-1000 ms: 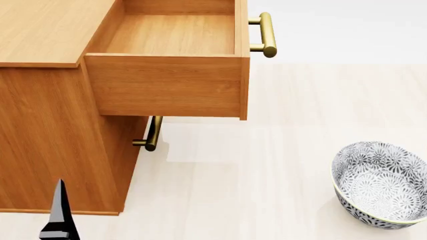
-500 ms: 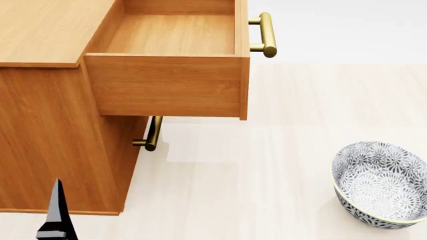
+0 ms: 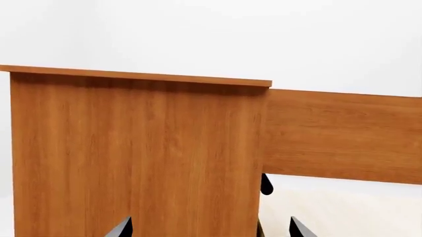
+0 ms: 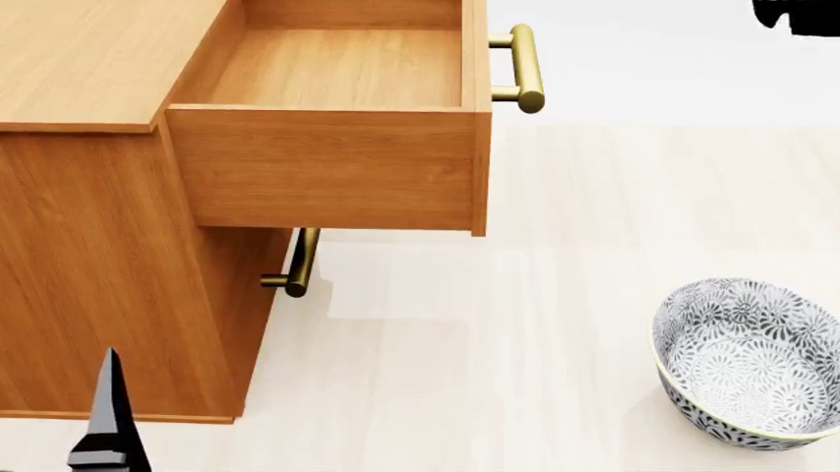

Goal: Put the ketchup in the top drawer of the cabinet.

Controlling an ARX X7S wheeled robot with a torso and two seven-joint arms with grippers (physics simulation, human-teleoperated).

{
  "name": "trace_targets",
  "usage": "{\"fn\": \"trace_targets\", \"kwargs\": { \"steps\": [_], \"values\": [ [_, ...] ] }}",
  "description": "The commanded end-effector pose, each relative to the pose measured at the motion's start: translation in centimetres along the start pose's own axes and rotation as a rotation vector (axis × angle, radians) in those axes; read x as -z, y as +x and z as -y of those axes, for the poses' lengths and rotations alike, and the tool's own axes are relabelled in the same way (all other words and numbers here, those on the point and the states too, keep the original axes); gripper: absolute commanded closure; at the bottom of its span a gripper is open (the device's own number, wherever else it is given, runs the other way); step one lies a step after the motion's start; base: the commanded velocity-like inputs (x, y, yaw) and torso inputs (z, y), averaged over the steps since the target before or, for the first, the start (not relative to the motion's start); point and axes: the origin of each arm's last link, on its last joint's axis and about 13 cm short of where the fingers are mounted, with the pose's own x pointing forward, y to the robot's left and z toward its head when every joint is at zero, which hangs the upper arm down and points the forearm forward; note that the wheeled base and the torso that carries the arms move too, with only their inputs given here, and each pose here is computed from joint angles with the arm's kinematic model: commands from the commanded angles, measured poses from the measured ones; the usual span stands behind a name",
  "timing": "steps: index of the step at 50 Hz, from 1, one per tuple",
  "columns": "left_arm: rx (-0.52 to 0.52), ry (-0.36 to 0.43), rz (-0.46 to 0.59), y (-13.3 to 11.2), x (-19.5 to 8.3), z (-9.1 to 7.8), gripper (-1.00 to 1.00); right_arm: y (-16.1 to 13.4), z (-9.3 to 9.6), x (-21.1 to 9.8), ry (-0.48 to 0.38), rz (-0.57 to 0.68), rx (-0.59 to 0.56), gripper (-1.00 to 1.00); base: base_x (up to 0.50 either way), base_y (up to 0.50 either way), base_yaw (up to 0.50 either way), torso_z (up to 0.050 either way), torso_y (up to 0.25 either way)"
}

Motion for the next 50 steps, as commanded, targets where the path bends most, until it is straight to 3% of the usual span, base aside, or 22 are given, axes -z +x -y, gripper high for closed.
{"fn": "trace_targets", "kwargs": {
  "steps": [1, 19, 27, 41, 50],
  "values": [
    [0.0, -0.002, -0.001, 0.1, 0.0, 0.0, -1.0, 3.1, -2.7, -0.7, -0.046, 0.021, -0.077, 1.0, 0.0, 0.0, 0.0, 0.0, 0.0],
    [-0.002, -0.01, -0.003, 0.2, 0.2, -0.1, -1.0, 7.1, -6.6, -1.0, -0.029, -0.003, -0.209, 1.0, 0.0, 0.0, 0.0, 0.0, 0.001],
    [-0.002, -0.015, -0.003, 0.4, 0.2, -0.1, -1.0, 9.4, -8.5, -0.1, 0.052, -0.052, -0.331, 1.0, 0.0, 0.0, 0.0, 0.0, 0.0],
    [-0.002, -0.009, -0.008, 0.6, 0.2, -0.1, -1.0, 12.6, -9.9, 1.4, 0.003, -0.128, -0.403, 1.0, 0.0, 0.0, 0.0, 0.0, 0.0],
    [-0.005, -0.009, -0.007, 0.6, 0.1, -0.2, -1.0, 13.7, -10.3, 2.8, 0.025, -0.193, -0.46, 1.0, 0.0, 0.0, 0.0, 0.0, 0.0]
  ]
}}
